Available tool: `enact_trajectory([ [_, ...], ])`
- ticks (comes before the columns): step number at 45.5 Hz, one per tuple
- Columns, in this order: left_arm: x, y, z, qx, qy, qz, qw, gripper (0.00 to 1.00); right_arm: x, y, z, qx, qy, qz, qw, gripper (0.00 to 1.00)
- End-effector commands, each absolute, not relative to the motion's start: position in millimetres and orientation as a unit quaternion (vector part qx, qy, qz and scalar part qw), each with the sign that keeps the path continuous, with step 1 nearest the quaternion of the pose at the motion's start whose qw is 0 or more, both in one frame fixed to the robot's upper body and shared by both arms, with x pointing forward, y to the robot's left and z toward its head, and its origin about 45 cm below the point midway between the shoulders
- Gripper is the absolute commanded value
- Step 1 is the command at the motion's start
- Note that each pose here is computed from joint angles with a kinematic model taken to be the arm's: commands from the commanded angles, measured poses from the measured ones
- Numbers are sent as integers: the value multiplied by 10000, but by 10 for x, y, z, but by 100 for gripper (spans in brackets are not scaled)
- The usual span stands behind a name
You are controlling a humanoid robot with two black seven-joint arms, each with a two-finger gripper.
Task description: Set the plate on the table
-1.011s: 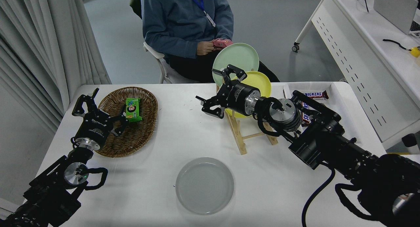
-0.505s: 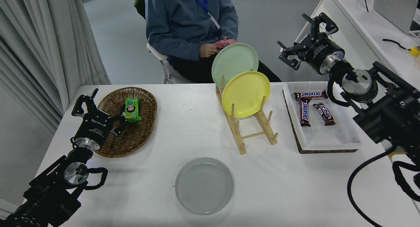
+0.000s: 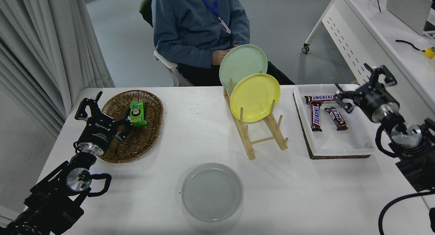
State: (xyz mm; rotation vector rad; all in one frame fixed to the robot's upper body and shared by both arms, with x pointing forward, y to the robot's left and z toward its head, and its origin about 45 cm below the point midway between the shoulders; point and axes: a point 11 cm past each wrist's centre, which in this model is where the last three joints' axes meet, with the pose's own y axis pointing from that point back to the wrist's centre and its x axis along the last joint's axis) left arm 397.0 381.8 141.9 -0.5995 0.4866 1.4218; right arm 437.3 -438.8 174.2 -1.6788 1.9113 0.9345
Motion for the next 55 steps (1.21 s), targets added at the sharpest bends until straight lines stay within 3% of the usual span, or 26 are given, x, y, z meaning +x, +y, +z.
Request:
enact_trajectory([
  [1, 3971, 3815, 1421, -2685, 2177, 6352, 6906, 100, 4106, -4608, 1510, -5895, 6984, 3411, 2197, 100],
  [11, 3971, 3815, 1421, -2685, 2177, 6352, 6906, 100, 4125, -4555, 1522, -5831, 6889, 3423, 2613, 100],
  [39, 3971, 3816, 1420, -2682, 2176, 6358, 6903, 100, 4544, -3842, 1543, -5920, 6632, 3649, 2767, 100],
  [55, 3971, 3816, 1420, -2682, 2176, 6358, 6903, 100, 4503, -3809, 1502, -6025, 6536, 3642, 2779, 100],
])
